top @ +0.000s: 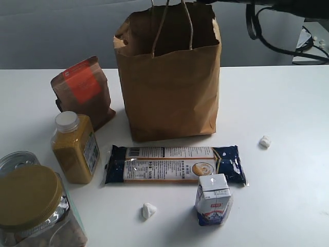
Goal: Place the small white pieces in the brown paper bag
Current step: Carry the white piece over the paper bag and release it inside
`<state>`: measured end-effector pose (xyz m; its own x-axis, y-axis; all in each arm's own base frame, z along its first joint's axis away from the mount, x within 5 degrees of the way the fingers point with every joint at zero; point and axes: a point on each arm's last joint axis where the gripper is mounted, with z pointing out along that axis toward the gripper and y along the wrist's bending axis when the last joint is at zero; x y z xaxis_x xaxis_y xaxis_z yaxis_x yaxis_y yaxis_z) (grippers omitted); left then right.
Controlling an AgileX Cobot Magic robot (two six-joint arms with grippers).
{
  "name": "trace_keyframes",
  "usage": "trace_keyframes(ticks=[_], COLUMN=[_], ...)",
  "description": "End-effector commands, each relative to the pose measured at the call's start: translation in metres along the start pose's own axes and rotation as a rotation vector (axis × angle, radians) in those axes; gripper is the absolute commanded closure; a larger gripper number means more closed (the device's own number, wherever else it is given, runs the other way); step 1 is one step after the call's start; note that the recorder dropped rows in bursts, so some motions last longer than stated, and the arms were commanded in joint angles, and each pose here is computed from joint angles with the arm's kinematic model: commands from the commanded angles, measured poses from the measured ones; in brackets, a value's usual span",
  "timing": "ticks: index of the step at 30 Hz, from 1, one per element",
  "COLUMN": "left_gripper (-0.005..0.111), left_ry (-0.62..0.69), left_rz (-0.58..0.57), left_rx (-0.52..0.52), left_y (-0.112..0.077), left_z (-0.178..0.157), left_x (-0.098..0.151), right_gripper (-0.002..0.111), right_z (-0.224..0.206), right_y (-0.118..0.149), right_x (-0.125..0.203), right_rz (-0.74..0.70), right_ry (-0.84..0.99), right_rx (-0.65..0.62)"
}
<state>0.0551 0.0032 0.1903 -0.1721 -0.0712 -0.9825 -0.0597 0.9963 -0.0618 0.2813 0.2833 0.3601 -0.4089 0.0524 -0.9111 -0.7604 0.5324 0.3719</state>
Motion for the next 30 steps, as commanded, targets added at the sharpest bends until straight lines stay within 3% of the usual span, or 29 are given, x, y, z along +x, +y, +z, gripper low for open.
trace_keyframes(ticks=[1, 3, 9, 12, 18, 22, 27, 30], left_gripper=[0.107, 0.107, 0.107, 0.107, 0.107, 0.107, 0.107, 0.107], left_ry=[-0.002, -0.002, -0.002, -0.002, -0.002, -0.002, -0.002, -0.002], left_rz=[-0.012, -0.012, -0.012, -0.012, -0.012, -0.012, -0.012, -0.012], left_rx=[0.008, 0.008, 0.008, 0.008, 0.008, 0.008, 0.008, 0.008], left_y=[0.0, 0.0, 0.0, 0.0, 0.0, 0.0, 0.0, 0.0], left_z=[0.0, 0.0, 0.0, 0.0, 0.0, 0.0, 0.0, 0.0], left_x=[0.001, 0.001, 0.001, 0.001, 0.001, 0.001, 0.001, 0.001], right_gripper=[0.108, 0.102, 0.069, 0.062, 0.066, 0.08, 0.082, 0.096], right_z=[0.011, 0.013, 0.013, 0.013, 0.01, -0.005, -0.032, -0.054], right_y=[-0.005, -0.007, -0.01, -0.011, -0.009, 0.0, 0.014, 0.023], right_x=[0.005, 0.007, 0.006, 0.006, 0.003, -0.013, -0.037, -0.051], right_rz=[-0.025, -0.046, -0.008, 0.004, 0.002, -0.012, -0.032, -0.108], right_ry=[0.019, 0.034, 0.021, 0.018, 0.008, -0.046, -0.127, -0.178], right_rx=[0.02, 0.025, 0.063, 0.072, 0.071, 0.069, 0.059, 0.079])
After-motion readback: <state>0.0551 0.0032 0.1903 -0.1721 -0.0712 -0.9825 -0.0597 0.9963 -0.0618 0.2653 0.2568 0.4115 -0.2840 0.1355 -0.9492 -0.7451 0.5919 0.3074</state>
